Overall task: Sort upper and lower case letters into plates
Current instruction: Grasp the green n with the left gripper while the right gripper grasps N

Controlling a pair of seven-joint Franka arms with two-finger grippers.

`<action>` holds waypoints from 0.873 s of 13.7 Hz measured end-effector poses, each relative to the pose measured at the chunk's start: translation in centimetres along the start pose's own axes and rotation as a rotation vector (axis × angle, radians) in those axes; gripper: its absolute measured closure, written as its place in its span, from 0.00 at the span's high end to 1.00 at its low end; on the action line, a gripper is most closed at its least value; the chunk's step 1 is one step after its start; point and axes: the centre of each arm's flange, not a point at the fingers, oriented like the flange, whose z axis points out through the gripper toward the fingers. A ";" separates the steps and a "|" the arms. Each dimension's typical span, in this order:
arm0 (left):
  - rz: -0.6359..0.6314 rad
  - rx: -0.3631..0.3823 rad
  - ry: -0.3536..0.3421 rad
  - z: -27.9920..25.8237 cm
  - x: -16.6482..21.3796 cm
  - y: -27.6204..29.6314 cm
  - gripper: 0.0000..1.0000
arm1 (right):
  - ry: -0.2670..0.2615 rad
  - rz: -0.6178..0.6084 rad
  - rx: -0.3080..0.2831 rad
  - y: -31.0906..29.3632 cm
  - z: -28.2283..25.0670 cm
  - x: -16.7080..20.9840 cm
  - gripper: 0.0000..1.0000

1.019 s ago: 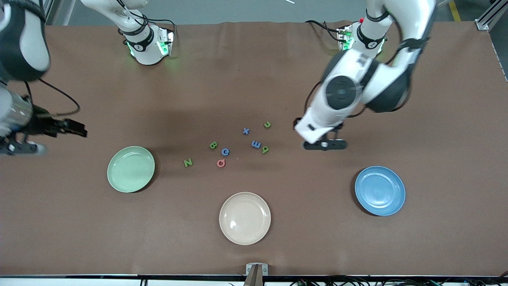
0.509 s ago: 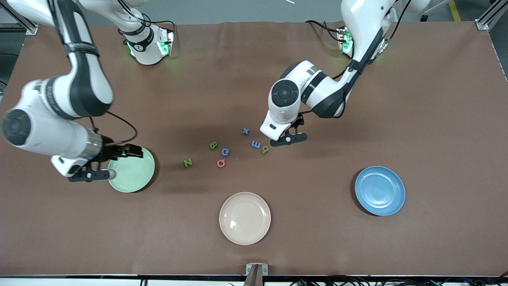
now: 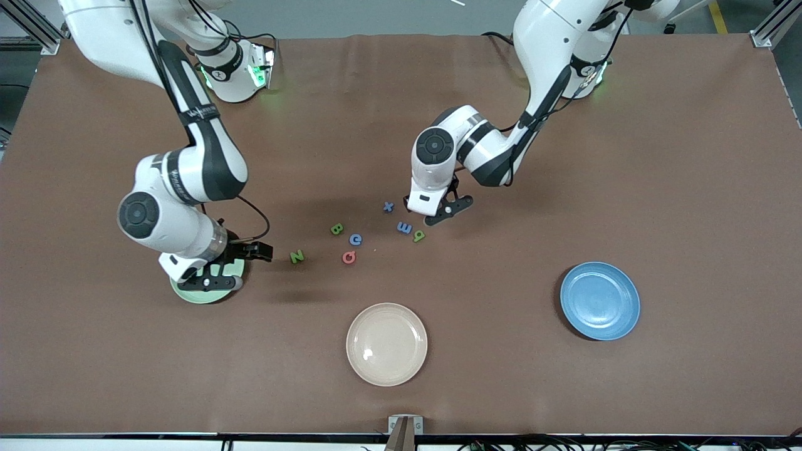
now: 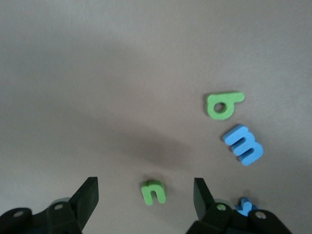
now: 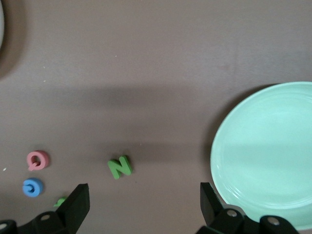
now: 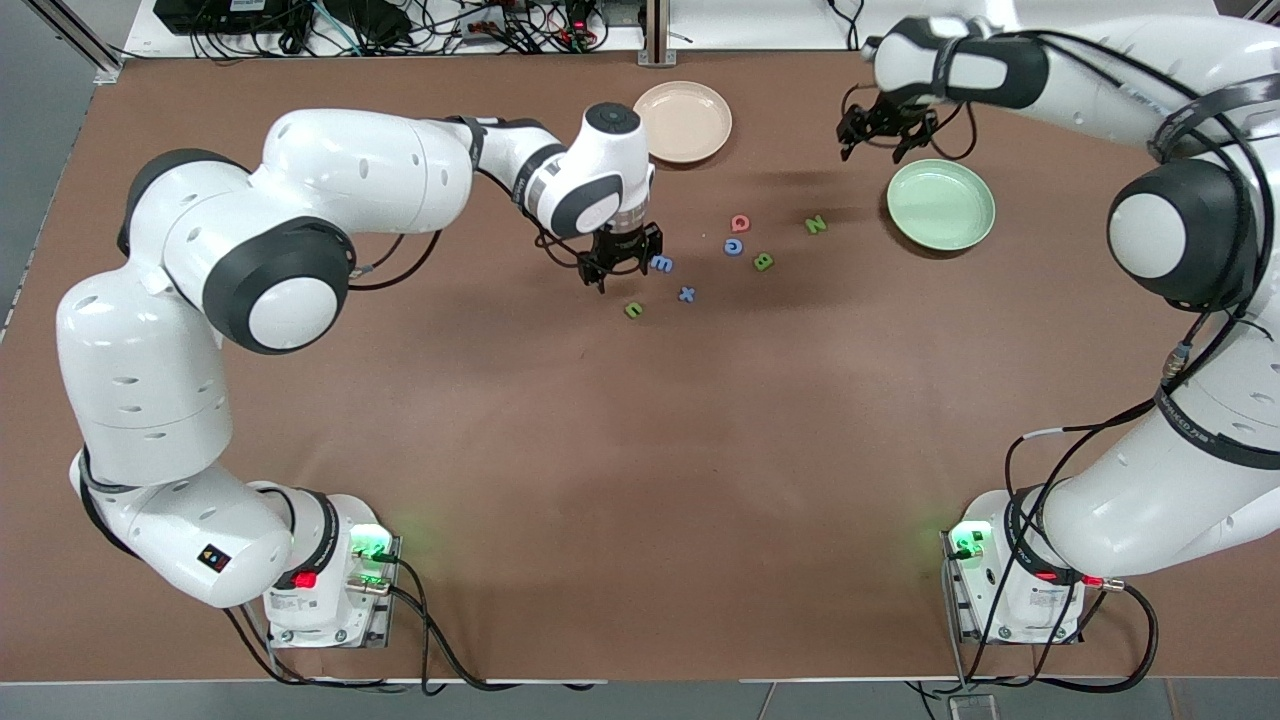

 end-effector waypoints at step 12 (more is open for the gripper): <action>-0.092 -0.040 0.001 4.0 -2.9 -1.5 0.63 | 0.002 -0.103 -0.040 -5.1 6.4 -1.9 0.93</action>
